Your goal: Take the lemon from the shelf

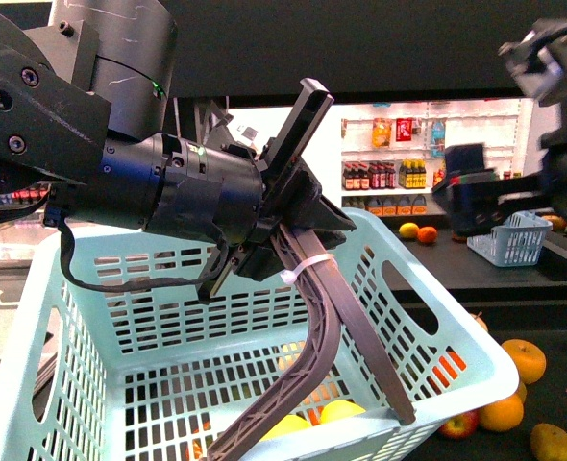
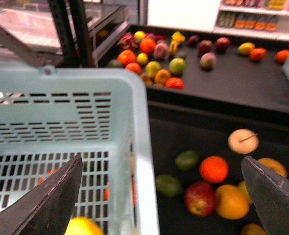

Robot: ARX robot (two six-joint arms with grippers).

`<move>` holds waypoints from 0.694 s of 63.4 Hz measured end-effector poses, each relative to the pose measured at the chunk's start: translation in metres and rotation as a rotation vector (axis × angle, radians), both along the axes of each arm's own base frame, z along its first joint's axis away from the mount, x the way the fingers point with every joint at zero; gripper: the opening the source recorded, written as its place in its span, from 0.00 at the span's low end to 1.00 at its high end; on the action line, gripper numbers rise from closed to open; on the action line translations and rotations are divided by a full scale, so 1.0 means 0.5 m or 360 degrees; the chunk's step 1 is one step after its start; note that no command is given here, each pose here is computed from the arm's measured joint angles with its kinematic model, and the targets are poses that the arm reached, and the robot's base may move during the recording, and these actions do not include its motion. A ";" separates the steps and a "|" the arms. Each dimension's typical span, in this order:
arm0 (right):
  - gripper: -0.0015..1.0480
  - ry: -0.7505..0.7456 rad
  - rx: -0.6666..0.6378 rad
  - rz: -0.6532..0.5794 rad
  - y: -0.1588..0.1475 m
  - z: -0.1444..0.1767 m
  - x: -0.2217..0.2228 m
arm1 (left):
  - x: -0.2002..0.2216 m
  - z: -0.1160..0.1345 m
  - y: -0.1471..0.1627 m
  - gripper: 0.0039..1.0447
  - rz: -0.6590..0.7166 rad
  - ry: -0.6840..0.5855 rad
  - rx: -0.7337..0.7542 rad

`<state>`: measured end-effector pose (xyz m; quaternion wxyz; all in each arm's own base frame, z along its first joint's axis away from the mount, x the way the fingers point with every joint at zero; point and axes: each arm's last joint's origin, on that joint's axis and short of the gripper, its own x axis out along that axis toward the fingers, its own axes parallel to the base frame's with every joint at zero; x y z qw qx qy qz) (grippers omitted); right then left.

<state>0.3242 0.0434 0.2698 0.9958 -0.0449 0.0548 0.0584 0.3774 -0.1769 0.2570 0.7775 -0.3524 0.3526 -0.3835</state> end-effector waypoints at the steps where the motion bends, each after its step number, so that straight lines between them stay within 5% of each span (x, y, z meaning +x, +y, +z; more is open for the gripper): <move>1: 0.93 -0.0018 -0.0008 -0.0028 -0.004 0.005 -0.014 | 0.000 0.000 0.000 0.11 0.0000 0.0002 -0.0001; 32: 0.92 -0.0095 -0.0022 -0.0390 -0.039 -0.022 -0.392 | 0.000 0.000 0.000 0.11 -0.0003 0.0003 -0.0003; 44: 0.64 -0.0193 0.0111 -0.0172 -0.060 -0.078 -0.454 | 0.000 0.000 0.000 0.11 -0.0002 0.0003 -0.0002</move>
